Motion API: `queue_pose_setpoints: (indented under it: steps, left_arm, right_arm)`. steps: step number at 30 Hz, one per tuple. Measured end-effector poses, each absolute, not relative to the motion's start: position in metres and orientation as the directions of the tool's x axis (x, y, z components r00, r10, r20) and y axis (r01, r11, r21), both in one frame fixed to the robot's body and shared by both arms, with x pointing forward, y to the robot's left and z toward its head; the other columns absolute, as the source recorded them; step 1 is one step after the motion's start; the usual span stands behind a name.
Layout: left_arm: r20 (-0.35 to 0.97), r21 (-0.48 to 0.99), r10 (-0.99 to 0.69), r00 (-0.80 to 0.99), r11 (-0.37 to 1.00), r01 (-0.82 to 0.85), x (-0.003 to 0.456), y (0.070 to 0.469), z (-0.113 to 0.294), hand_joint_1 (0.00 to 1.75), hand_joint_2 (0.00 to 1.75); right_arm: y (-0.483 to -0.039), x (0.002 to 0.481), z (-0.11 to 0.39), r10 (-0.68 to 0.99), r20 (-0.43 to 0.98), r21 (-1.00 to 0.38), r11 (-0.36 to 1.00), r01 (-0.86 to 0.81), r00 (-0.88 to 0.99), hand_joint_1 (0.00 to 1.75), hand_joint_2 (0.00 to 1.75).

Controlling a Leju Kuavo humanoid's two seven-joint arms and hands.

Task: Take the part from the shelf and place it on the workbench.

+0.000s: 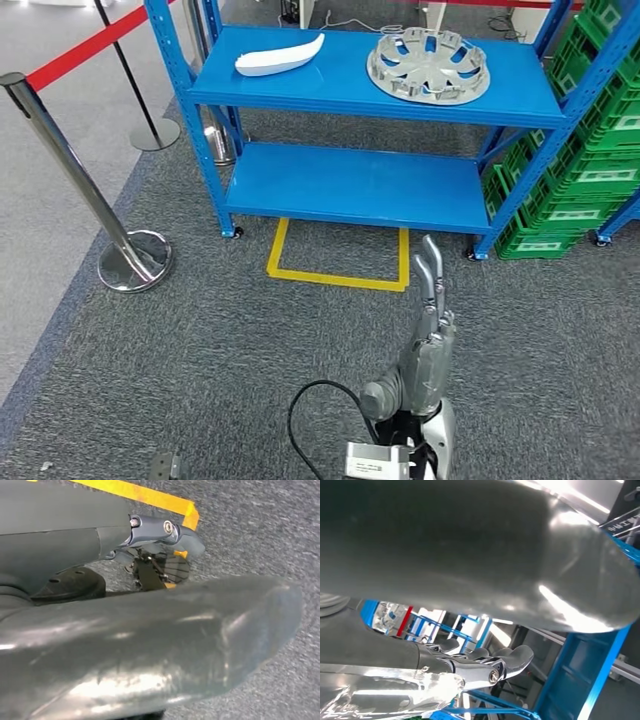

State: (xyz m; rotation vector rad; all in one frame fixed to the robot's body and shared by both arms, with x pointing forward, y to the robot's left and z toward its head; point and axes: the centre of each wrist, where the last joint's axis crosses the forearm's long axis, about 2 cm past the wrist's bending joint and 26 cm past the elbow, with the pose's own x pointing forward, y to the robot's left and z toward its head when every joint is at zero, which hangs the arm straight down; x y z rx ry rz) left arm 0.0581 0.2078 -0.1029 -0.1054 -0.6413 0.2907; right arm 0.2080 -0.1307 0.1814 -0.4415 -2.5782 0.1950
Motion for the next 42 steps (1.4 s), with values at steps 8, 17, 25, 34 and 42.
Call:
queue_pose_setpoints:
  steps: [8,17,25,34,42]
  left_arm:
    - [0.581,-0.189,0.294,0.759,0.956,-0.226,0.0590,0.2077,-0.1028,0.00,0.00]
    - [0.579,-0.173,0.286,0.764,0.958,-0.228,0.0578,0.2081,-0.1030,0.00,0.00]
    - [0.579,-0.174,0.296,0.759,0.955,-0.240,0.0596,0.2078,-0.1027,0.00,0.00]
    - [0.575,-0.179,0.291,0.765,0.957,-0.229,0.0592,0.2082,-0.1028,0.00,0.00]
    - [0.576,-0.177,0.288,0.765,0.958,-0.227,0.0596,0.2086,-0.1028,0.00,0.00]
  right_arm:
    - [-0.1313,0.2066,0.1826,0.349,0.450,-0.220,0.935,0.277,-0.822,0.00,0.00]
    - [-0.1315,0.2064,0.1830,0.352,0.442,-0.221,0.934,0.280,-0.825,0.00,0.00]
    - [-0.1321,0.2061,0.1833,0.354,0.438,-0.221,0.933,0.283,-0.826,0.00,0.00]
    - [-0.1322,0.2060,0.1831,0.357,0.435,-0.225,0.932,0.284,-0.826,0.00,0.00]
    - [-0.1322,0.2057,0.1830,0.360,0.431,-0.228,0.931,0.286,-0.827,0.00,0.00]
